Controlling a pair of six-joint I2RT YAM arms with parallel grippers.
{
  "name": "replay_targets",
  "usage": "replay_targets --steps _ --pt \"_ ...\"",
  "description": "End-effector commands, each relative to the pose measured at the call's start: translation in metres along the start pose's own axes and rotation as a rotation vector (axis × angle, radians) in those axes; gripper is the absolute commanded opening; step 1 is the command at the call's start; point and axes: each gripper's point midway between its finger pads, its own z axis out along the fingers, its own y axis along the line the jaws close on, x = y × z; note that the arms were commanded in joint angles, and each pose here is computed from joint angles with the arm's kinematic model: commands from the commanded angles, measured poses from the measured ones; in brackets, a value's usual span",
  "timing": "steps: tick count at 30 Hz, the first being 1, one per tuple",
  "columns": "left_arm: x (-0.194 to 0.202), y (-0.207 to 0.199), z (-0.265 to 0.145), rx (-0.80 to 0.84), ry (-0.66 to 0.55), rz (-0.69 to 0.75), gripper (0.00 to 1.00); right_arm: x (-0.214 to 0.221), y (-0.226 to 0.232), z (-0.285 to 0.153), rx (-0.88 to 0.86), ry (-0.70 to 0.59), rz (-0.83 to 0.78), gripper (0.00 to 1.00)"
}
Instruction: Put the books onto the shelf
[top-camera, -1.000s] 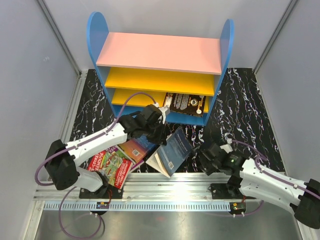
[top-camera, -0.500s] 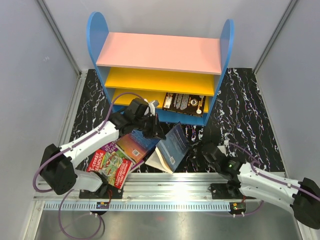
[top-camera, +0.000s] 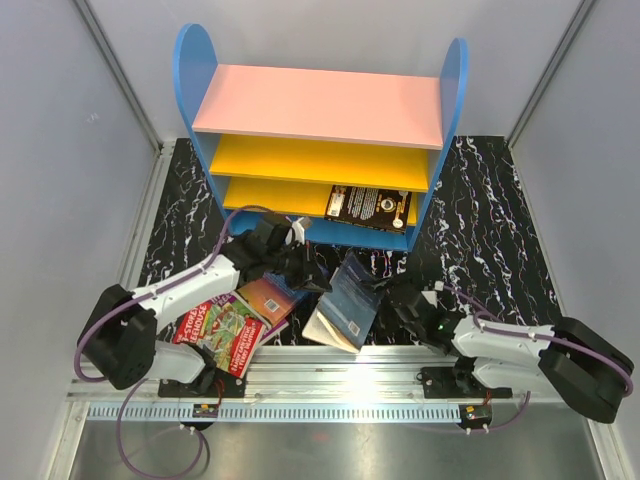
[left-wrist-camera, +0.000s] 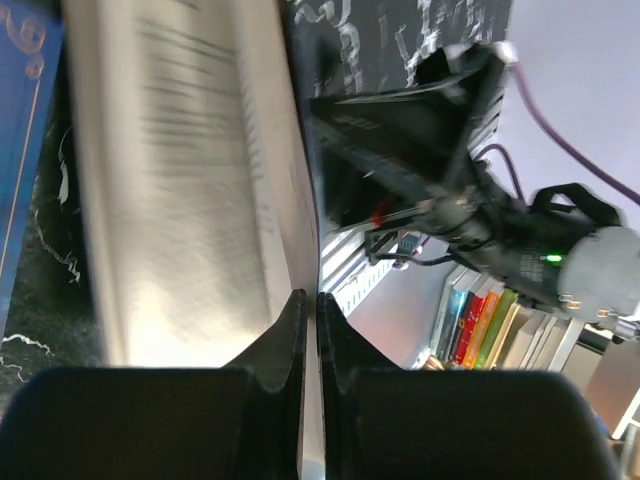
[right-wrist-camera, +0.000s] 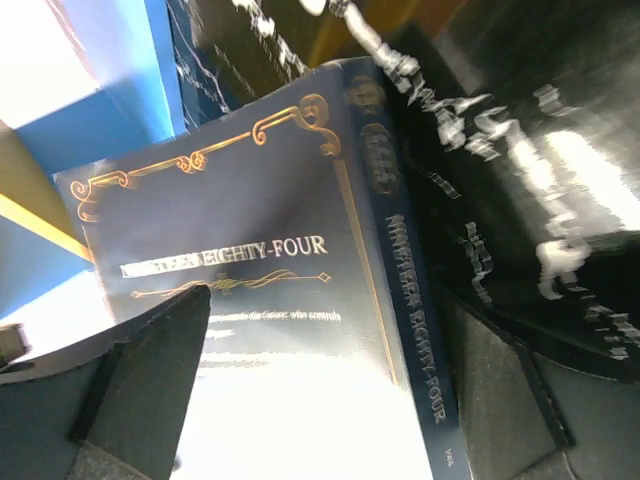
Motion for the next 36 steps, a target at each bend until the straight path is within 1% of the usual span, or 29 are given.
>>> replay_targets --steps 1,2,3,4,5,6,7,8,9,10,12,14,15,16,18,19,20,21,22,23,24,26,28,29,33,36 --pt "0.005 -0.020 -0.003 0.137 0.010 -0.007 0.00 -0.013 0.005 -0.005 -0.066 -0.048 0.061 0.98" --pt "0.008 -0.014 -0.001 0.128 0.017 -0.010 0.00 -0.015 0.006 -0.006 -0.075 -0.058 0.062 0.95" --pt "0.015 -0.003 0.001 0.107 0.031 -0.021 0.00 -0.016 0.009 -0.009 -0.088 -0.057 0.060 0.89" --pt "0.018 0.003 0.002 0.094 0.035 -0.008 0.00 -0.017 0.006 -0.010 -0.081 -0.061 0.051 0.81" --pt "0.020 0.008 0.003 0.082 0.038 -0.005 0.00 -0.017 0.006 -0.011 -0.082 -0.060 0.049 0.71" --pt "0.026 0.017 0.004 0.062 0.052 -0.014 0.00 -0.017 0.008 -0.013 -0.091 -0.055 0.042 0.64" --pt "0.029 0.021 0.005 0.050 0.059 -0.012 0.00 -0.017 0.006 -0.013 -0.092 -0.053 0.038 0.59" --pt "0.030 0.026 0.005 0.034 0.061 0.006 0.00 -0.015 0.008 -0.014 -0.102 -0.044 0.029 0.47" --pt "0.034 0.033 0.005 0.007 0.077 -0.002 0.00 -0.015 0.009 -0.014 -0.116 -0.043 0.008 0.42" --pt "0.034 0.035 0.005 -0.002 0.082 0.028 0.00 -0.013 0.013 -0.015 -0.134 -0.033 0.002 0.38" --pt "0.035 0.040 0.004 -0.036 0.089 0.038 0.00 -0.008 0.015 -0.015 -0.144 -0.016 -0.046 0.26" --pt "0.033 0.041 0.003 -0.047 0.086 0.064 0.00 0.000 0.022 -0.017 -0.159 0.015 -0.072 0.17" --pt "0.033 0.042 0.004 -0.053 0.094 0.064 0.00 0.003 0.021 -0.016 -0.153 0.025 -0.104 0.06" --pt "0.034 0.042 0.005 -0.058 0.101 0.066 0.07 0.008 0.027 -0.017 -0.160 0.038 -0.113 0.02" --pt "0.031 0.043 0.003 -0.080 0.105 0.079 0.23 0.015 0.029 -0.017 -0.154 0.064 -0.164 0.00" --pt "0.028 0.044 0.002 -0.094 0.096 0.097 0.50 0.021 0.038 -0.020 -0.158 0.079 -0.182 0.00" --pt "0.024 0.040 -0.001 -0.099 0.083 0.111 0.65 0.024 0.044 -0.023 -0.165 0.084 -0.202 0.00" --pt "0.025 0.041 -0.005 -0.118 0.086 0.113 0.74 0.026 0.050 -0.026 -0.169 0.084 -0.247 0.00" --pt "0.021 0.040 -0.010 -0.134 0.065 0.140 0.81 0.030 0.062 -0.032 -0.167 0.083 -0.273 0.00" --pt "0.015 0.032 -0.015 -0.137 0.044 0.165 0.98 0.032 0.072 -0.040 -0.185 0.084 -0.293 0.00" --pt "0.018 0.034 -0.021 -0.162 0.051 0.166 0.99 0.033 0.081 -0.047 -0.178 0.076 -0.349 0.00" --pt "0.013 0.029 -0.035 -0.195 0.022 0.201 0.99 0.034 0.098 -0.063 -0.205 0.073 -0.405 0.00" --pt "0.009 0.021 -0.049 -0.202 -0.023 0.231 0.99 0.036 0.116 -0.080 -0.221 0.074 -0.433 0.00" --pt "0.011 0.021 -0.055 -0.213 -0.023 0.229 0.99 0.036 0.124 -0.091 -0.247 0.076 -0.449 0.00" --pt "0.001 -0.002 -0.087 -0.215 -0.133 0.256 0.99 0.039 0.152 -0.126 -0.342 0.095 -0.461 0.00" --pt "-0.001 -0.007 -0.111 -0.244 -0.203 0.264 0.99 0.041 0.169 -0.145 -0.405 0.106 -0.459 0.00"
